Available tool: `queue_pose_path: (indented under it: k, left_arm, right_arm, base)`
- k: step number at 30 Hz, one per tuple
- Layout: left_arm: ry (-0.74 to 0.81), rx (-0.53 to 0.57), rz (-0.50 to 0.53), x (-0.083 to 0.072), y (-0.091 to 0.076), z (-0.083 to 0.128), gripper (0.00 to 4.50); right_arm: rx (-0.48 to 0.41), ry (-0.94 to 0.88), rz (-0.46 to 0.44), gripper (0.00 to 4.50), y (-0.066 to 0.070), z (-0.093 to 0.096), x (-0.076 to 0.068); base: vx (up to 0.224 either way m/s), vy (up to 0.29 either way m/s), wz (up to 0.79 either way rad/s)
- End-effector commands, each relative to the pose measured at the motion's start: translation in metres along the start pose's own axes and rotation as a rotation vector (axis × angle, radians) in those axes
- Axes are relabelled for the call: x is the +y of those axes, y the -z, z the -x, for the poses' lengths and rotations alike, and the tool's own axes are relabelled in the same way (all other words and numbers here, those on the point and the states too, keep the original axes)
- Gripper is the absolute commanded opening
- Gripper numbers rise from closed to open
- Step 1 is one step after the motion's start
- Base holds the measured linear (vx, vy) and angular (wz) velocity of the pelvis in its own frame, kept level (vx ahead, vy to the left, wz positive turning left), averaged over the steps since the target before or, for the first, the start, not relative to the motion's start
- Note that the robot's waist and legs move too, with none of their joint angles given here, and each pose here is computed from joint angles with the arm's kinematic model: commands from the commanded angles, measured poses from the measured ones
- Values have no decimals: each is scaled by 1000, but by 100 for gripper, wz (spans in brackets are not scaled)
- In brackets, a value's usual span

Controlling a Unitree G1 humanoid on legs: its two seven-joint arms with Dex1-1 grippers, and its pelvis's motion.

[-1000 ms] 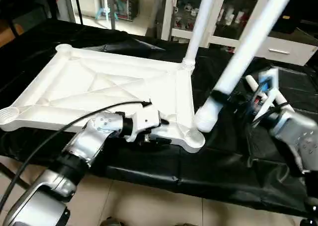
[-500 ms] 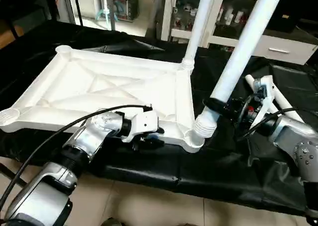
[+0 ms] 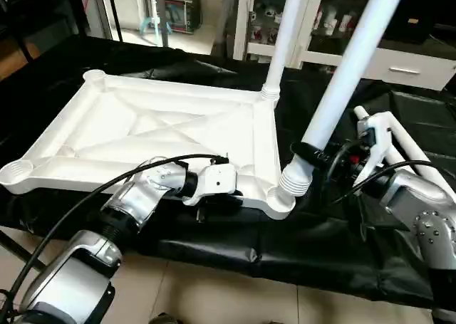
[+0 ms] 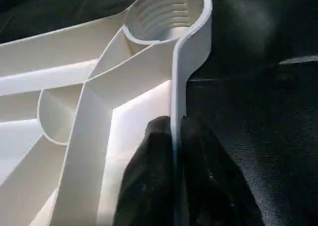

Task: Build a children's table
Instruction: Pick table leg

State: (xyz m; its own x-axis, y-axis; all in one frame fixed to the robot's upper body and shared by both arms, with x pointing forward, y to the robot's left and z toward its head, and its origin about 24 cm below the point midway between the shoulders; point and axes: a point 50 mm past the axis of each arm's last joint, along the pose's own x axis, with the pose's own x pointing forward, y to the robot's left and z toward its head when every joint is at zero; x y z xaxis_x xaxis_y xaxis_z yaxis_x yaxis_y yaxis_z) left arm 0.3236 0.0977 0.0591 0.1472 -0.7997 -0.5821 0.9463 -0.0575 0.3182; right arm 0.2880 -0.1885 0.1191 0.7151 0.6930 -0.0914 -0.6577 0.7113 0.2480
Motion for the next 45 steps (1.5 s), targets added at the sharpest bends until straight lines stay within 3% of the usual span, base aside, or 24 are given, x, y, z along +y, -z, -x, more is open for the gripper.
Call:
queue_pose_path:
  k: [1, 7, 14, 24, 26, 28, 30, 34, 41, 45]
  left_arm:
    - [41, 63, -7, -8, 9, -6, 11]
    - [32, 162, -17, -17, 25, -3, 0]
    - [-112, 265, 164, -19, 45, 19, 0]
    - [-194, 418, 221, -27, 63, 49, 0]
    - [-189, 416, 204, -28, 63, 51, 0]
    - [-172, 360, 189, -29, 58, 50, 0]
    - [-143, 231, 131, -31, 44, 41, 0]
    - [-104, 172, 92, -35, 35, 34, 0]
    - [-147, 103, 118, -30, 22, 28, 0]
    - [-194, 44, 163, -27, 17, 20, 0]
  right_arm:
    - [-29, 13, 42, 181, -5, 0, 2]
    - [-55, 64, 45, 181, -5, -5, 0]
    - [-101, 119, 23, 181, -8, -12, -2]
    - [-111, 111, 7, 181, -6, -19, 1]
    - [-111, 110, 8, 181, -7, -19, 0]
    - [-114, 111, 9, 181, -8, -20, -1]
    - [-108, 105, 22, 181, -8, -23, -1]
    - [-101, 54, 34, 181, -6, -29, 6]
    - [-92, 72, 50, 181, -3, -34, 6]
    - [-100, 204, 115, 181, -2, -31, -5]
  base:
    - [0, 0, 0]
    - [0, 0, 0]
    - [0, 0, 0]
    - [0, 0, 0]
    - [0, 0, 0]
    - [0, 0, 0]
    - [0, 0, 0]
    - [14, -2, 2]
    - [43, -5, 3]
    - [0, 0, 0]
